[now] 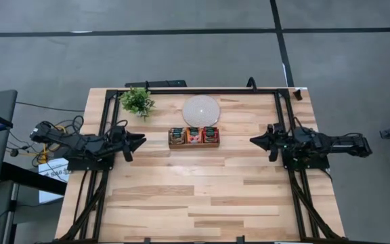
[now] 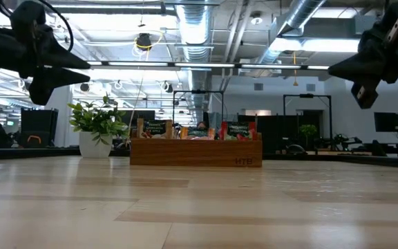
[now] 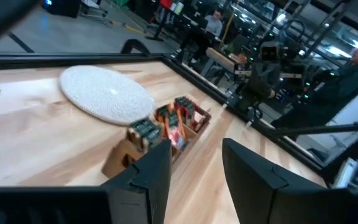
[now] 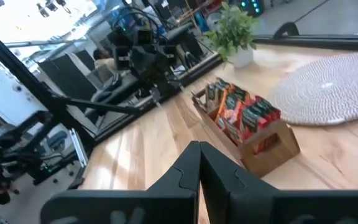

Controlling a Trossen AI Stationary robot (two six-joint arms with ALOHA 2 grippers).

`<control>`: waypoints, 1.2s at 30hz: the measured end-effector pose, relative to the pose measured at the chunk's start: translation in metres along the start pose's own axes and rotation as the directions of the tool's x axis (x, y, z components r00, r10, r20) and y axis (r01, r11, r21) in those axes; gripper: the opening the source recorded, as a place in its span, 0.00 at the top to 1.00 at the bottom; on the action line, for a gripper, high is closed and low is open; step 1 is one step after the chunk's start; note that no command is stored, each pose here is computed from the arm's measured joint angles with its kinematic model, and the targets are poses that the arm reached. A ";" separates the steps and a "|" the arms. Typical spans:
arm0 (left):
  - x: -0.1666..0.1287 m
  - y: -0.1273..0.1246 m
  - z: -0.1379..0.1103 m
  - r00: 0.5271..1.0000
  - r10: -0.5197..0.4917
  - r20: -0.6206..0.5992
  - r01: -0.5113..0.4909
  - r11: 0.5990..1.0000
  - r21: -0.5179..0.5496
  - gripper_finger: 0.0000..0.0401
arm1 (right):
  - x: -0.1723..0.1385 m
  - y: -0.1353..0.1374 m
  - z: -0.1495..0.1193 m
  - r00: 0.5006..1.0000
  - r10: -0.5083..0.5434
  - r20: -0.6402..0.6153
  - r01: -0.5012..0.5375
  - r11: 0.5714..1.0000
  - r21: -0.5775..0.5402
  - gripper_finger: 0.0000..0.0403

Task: Pick & Place Tea
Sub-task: Return to Home Position

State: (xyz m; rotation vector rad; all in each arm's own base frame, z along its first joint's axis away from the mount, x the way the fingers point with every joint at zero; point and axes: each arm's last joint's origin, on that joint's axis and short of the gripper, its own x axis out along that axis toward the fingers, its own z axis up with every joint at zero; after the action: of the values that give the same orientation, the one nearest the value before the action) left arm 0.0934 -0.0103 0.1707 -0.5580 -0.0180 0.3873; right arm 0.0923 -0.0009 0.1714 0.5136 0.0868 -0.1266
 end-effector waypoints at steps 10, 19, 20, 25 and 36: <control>0.000 -0.001 0.000 0.999 -0.036 -0.018 0.037 0.999 0.017 0.66 | 0.000 0.000 0.000 1.000 -0.001 -0.002 0.001 1.000 0.000 1.00; 0.000 -0.003 -0.001 0.995 -0.089 -0.046 0.096 0.975 0.198 0.66 | 0.000 0.001 -0.002 0.998 0.050 -0.038 -0.051 0.999 -0.019 1.00; 0.000 -0.003 -0.001 0.995 -0.093 -0.048 0.101 0.973 0.205 0.66 | 0.000 0.002 -0.002 0.997 0.065 -0.048 -0.067 0.997 -0.038 1.00; 0.000 -0.003 -0.002 0.992 -0.109 -0.060 0.120 0.963 0.243 0.66 | 0.000 0.003 -0.002 0.991 0.119 -0.064 -0.127 0.983 -0.135 1.00; 0.000 -0.003 -0.001 0.993 -0.102 -0.055 0.113 0.961 0.251 0.66 | 0.000 0.003 -0.003 0.991 0.111 -0.071 -0.120 0.984 -0.128 1.00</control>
State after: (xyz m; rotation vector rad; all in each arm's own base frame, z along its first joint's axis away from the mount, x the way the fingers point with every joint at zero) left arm 0.0948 -0.0136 0.1711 -0.3095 0.0407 0.2669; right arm 0.0927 0.0030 0.1703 0.3892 0.1265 0.0093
